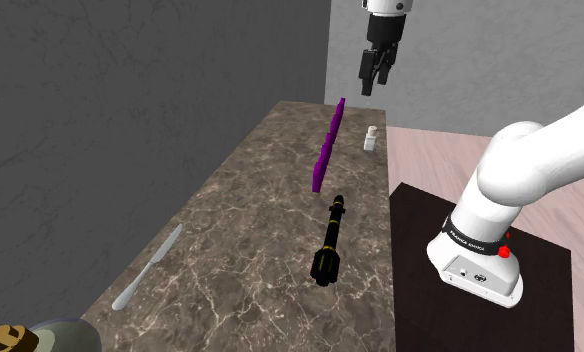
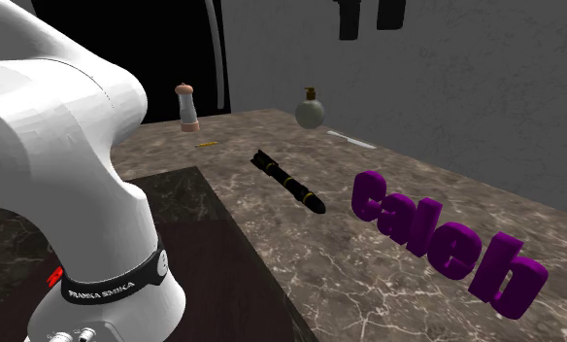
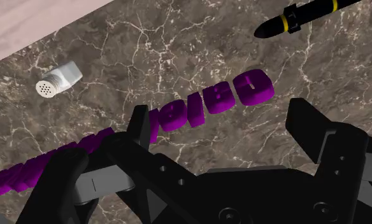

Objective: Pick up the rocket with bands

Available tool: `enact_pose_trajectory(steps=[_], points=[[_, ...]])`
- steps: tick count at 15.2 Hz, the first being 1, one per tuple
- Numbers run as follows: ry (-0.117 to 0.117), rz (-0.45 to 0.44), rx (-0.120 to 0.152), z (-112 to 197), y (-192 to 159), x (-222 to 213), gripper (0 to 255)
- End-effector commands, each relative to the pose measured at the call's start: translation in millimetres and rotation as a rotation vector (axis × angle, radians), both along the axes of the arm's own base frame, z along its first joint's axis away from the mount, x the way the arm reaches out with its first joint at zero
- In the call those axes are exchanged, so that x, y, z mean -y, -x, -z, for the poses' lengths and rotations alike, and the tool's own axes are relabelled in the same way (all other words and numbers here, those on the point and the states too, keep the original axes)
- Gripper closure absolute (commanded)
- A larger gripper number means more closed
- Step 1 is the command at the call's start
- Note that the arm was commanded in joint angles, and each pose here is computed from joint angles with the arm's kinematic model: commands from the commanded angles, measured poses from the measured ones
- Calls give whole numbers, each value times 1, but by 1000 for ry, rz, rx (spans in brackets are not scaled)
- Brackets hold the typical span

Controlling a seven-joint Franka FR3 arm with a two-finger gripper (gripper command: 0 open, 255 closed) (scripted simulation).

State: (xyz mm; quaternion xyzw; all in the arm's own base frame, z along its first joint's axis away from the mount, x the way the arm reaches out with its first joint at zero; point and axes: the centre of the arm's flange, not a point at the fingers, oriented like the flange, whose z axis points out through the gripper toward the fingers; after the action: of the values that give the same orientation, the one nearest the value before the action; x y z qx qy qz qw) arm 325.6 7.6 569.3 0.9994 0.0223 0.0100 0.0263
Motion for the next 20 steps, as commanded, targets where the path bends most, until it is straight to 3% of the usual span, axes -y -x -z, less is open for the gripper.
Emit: enact_pose_trajectory(steps=[1, 11, 20], points=[[0, 0, 0, 0, 0, 0, 0], [-46, 425, 21, 97, 56, -64, 0], [-88, 808, 41, 182, 77, -140, 0]])
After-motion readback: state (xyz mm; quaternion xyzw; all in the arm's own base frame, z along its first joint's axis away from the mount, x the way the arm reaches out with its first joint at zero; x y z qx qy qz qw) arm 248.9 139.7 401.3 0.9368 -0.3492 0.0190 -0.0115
